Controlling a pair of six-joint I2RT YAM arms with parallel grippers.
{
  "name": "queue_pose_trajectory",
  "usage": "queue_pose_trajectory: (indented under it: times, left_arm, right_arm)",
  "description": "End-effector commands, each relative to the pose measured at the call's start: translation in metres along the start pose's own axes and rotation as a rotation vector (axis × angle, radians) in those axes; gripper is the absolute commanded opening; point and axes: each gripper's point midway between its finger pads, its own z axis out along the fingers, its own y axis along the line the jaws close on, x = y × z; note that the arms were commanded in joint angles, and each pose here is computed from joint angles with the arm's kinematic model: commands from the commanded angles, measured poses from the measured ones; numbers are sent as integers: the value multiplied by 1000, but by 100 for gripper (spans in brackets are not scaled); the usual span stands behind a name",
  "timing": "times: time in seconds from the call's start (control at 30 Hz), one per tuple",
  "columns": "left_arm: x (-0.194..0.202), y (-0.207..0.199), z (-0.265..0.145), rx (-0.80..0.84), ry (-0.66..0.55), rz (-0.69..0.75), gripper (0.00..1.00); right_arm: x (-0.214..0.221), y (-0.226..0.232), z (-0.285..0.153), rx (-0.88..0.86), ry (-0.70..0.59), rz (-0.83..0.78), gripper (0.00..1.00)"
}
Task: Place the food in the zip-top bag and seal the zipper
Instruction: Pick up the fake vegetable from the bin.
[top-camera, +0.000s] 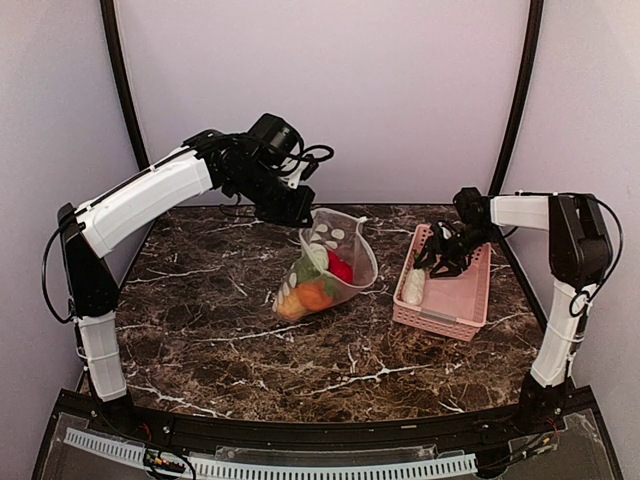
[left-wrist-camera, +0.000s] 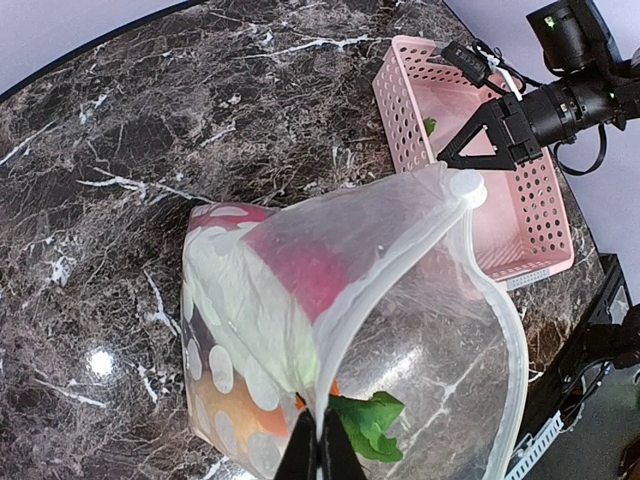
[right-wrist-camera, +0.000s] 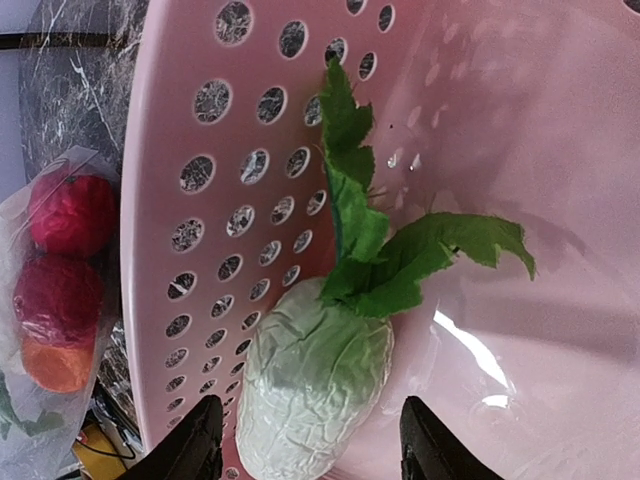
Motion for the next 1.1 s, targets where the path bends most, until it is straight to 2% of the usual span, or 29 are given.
queue_pose_trajectory:
  times: [0.0,0.7,0.8,0.9,1.07]
  left_arm:
    - [2,-4,-6,19,-9,-7,1]
    - [9,-3,0,19,11,-6,1]
    - [9,-3,-1,18,9,-5,1]
    - [9,-3,-2,18,8,-4,1]
    - [10,-2,0,18,12,-2,1]
  right_arm:
    - [-9,0,6,-13,1,0,58]
    - [-10,-5,34,-50,83,13,57]
    - [-8,-2,34,-61,87,5,52]
    - [-8,2,29,-67,78,-10,42]
    - [-14,8,6,-36,13,-51,35]
